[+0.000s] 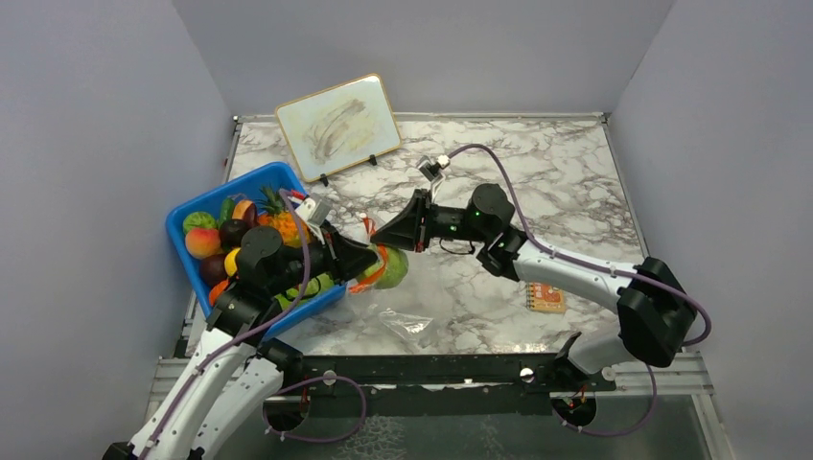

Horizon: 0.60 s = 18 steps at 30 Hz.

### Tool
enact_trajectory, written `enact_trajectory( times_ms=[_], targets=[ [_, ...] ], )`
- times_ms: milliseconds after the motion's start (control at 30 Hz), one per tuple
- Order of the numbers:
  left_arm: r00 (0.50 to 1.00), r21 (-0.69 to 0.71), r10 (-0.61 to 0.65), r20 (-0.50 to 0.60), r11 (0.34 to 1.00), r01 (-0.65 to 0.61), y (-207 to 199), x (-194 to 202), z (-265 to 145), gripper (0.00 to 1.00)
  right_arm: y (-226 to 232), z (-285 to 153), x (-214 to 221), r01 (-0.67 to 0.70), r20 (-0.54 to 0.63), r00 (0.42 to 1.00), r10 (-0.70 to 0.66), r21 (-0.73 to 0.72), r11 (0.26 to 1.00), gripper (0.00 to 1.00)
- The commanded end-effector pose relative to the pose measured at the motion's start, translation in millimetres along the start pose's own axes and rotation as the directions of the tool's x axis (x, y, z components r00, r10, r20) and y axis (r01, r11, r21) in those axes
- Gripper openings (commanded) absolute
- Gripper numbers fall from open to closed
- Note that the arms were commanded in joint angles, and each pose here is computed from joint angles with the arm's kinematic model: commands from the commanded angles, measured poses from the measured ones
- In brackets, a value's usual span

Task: Place the food in the zip-top bag and seal the zipper
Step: Place the fake vegetable in the zipper food storage bag.

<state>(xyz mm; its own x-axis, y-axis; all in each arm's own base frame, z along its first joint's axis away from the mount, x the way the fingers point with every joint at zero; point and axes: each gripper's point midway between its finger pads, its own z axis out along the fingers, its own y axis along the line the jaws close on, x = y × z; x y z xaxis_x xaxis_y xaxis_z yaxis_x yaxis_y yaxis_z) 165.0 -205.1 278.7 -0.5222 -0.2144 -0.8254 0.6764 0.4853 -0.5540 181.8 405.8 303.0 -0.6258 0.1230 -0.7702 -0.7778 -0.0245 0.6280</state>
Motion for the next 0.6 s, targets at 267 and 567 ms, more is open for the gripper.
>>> enact_trajectory(
  times_ms=[267, 567],
  targets=[
    [0.969, -0.169, 0.222, -0.112, 0.956, -0.239, 31.8, -42.4, 18.9, 0.00, -29.4, 3.1, 0.9, -0.036, -0.028, 0.999, 0.035, -0.047, 0.998, 0.01],
    [0.824, -0.280, 0.499, -0.268, 0.778, -0.562, 75.8, -82.5, 32.9, 0.00, -39.8, 38.3, -15.4, -0.036, -0.045, 0.999, 0.029, -0.173, 0.984, 0.01]
  ],
)
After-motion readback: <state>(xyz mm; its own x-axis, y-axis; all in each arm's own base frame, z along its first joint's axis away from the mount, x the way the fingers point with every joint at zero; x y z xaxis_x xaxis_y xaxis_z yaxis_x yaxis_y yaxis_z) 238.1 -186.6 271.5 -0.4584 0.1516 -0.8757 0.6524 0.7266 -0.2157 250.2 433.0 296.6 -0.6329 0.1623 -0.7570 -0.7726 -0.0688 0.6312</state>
